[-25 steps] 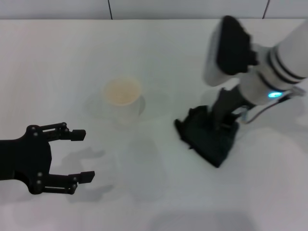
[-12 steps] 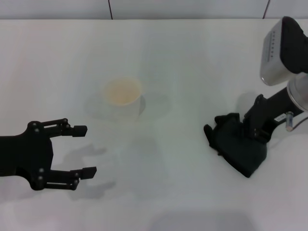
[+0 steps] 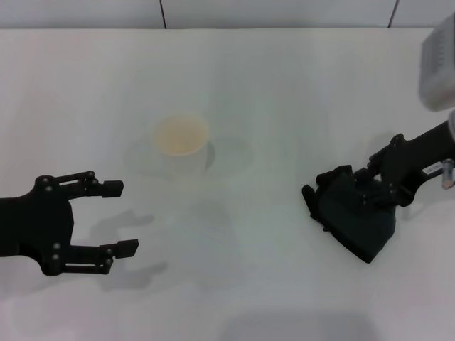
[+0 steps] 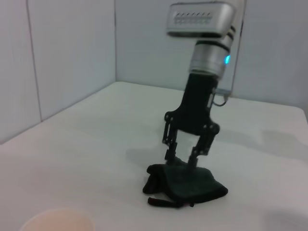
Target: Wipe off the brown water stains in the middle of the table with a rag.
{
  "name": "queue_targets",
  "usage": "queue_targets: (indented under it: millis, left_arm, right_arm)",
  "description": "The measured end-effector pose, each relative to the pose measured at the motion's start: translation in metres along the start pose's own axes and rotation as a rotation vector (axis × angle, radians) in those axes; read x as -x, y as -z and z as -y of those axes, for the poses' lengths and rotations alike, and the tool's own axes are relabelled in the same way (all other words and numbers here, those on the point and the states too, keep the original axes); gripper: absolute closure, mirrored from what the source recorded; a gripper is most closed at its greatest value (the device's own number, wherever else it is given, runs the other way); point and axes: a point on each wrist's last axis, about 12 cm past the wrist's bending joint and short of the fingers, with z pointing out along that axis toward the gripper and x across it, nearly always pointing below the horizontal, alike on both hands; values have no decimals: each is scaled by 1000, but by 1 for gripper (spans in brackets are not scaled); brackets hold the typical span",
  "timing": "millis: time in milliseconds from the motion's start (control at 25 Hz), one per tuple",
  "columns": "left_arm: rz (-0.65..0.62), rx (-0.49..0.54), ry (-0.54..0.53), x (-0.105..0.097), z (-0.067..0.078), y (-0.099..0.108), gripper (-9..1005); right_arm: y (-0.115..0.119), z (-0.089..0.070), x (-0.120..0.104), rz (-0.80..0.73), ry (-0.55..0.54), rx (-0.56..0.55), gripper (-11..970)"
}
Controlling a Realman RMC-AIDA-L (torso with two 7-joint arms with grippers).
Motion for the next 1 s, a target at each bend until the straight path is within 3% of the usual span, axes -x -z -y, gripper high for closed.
queue_targets:
  millis: [240,480,680,1000]
  left_arm:
    - [22,27,2,-4,-3,4,122]
    - [45,-7,3,-4,-7,0,122]
    - [48,-77,9,-1,-10,-5,122]
    - [48,-84,21,-5,-9,-5,122]
  right_arm:
    - [32,-2,-28,213,14,29,475]
    - [40,-8,-51,331,23,62,474]
    - [36,-12,-56,388,40,103,474]
    - [30,-13,-69,446,28,87,475]
